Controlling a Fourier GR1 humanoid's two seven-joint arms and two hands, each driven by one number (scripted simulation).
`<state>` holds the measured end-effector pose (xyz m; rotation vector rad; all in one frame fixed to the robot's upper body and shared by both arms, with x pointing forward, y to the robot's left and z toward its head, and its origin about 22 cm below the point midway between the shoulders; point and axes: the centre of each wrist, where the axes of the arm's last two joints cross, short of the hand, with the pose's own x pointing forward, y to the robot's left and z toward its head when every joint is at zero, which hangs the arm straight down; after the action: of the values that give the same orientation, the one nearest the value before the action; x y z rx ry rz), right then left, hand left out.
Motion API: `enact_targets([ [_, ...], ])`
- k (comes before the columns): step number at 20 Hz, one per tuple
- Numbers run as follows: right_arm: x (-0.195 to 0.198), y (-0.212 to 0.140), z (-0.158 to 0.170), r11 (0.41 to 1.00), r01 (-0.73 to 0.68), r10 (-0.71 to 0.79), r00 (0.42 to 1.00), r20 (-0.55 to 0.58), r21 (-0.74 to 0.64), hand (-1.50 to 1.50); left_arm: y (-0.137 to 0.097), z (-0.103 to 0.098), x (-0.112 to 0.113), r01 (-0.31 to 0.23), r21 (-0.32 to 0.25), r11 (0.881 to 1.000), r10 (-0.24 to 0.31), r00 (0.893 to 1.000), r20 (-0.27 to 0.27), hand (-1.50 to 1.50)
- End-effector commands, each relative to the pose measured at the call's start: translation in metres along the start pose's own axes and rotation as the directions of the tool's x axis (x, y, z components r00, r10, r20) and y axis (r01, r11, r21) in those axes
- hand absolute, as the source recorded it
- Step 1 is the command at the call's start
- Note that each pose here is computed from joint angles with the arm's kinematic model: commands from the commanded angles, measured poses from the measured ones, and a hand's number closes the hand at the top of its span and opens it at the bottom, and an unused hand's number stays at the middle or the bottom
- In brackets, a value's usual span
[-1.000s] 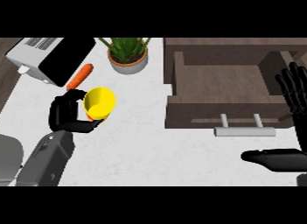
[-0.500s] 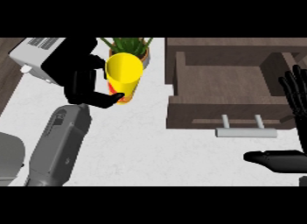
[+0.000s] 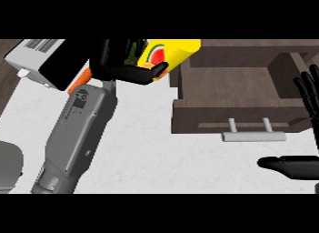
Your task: Pick up the cup, place it into the drawer and close the drawer
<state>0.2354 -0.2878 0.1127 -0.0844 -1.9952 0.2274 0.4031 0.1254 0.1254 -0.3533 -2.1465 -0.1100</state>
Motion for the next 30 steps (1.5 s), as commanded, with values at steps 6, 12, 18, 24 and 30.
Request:
enact_targets([
  [6, -0.027, -0.009, 0.003, 1.000, 0.005, -0.005, 1.000, 0.007, 0.009, -1.50, -0.067, -0.048, 0.014, 0.060, 0.003, 0.998, -0.059, 0.996, -0.071, 1.50],
  [12, -0.009, -0.004, -0.006, 0.999, 0.015, -0.015, 1.000, 0.005, 0.037, -1.50, -0.078, -0.064, 0.005, 0.054, 0.013, 0.998, -0.051, 0.986, -0.157, 1.50],
  [18, 0.006, 0.000, -0.004, 1.000, 0.012, -0.012, 1.000, 0.025, 0.021, -1.50, -0.087, -0.054, -0.011, 0.092, -0.021, 0.996, -0.095, 0.972, -0.217, 1.50],
  [24, -0.012, 0.000, -0.015, 0.999, -0.003, 0.002, 1.000, 0.031, 0.045, -1.50, -0.095, -0.045, -0.025, 0.128, -0.042, 0.991, -0.135, 0.956, -0.259, 1.50],
  [30, -0.008, -0.016, -0.010, 0.999, 0.014, -0.015, 1.000, 0.024, 0.049, -1.50, -0.106, -0.048, -0.025, 0.246, -0.110, 0.963, -0.268, 0.908, -0.322, 1.50],
])
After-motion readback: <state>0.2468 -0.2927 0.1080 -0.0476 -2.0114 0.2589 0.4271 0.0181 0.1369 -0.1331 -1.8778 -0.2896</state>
